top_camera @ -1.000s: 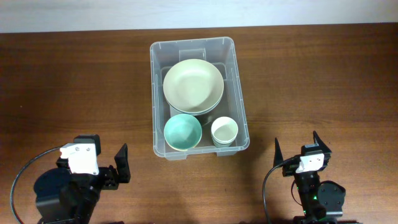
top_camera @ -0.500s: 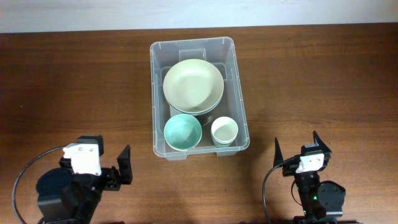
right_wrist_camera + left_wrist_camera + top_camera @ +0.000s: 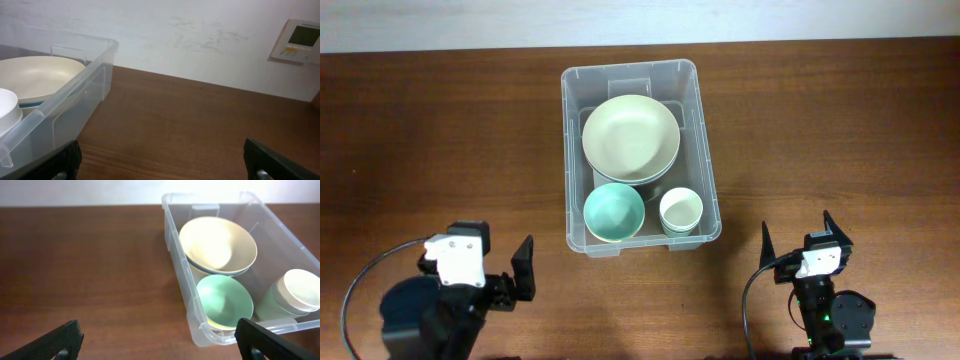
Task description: Pack container
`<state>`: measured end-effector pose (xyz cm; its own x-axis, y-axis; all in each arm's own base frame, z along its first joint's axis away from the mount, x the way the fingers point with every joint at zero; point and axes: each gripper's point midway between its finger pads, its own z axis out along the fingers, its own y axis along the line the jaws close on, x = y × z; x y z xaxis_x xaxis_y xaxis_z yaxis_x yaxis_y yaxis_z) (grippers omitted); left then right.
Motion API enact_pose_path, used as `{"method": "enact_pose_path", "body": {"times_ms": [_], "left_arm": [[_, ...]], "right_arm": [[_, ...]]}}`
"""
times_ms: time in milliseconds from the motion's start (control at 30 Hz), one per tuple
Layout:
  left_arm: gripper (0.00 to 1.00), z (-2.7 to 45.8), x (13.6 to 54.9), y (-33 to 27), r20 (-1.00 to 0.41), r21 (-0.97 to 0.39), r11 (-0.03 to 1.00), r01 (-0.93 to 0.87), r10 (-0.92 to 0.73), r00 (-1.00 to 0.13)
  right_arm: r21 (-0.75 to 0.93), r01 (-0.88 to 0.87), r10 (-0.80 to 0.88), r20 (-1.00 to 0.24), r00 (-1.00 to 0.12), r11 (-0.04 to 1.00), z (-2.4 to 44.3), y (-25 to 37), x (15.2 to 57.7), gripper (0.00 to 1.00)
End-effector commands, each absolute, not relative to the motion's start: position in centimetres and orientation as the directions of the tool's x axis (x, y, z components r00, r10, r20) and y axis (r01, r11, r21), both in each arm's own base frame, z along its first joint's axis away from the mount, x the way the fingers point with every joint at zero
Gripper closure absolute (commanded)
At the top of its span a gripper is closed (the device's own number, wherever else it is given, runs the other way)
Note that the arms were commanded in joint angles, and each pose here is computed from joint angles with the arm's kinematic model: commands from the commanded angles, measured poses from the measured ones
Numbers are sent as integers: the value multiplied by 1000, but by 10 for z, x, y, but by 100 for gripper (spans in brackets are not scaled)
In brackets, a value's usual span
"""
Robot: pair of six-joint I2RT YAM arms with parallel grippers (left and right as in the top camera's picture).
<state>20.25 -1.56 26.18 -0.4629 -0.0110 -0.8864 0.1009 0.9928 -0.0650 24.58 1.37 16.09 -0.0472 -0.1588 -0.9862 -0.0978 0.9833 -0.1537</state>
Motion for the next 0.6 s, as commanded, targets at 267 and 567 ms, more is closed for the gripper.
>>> {"method": "enact_pose_path", "body": {"times_ms": [267, 567], "left_arm": [[1, 225, 211, -13, -956, -7, 995, 102, 23, -293], [1, 203, 239, -10, -996, 47, 994, 99, 54, -71]], "right_arm": [[-155, -120, -162, -986, -48, 981, 159, 18, 245, 1], [-155, -119, -162, -986, -47, 981, 159, 18, 245, 1]]}}
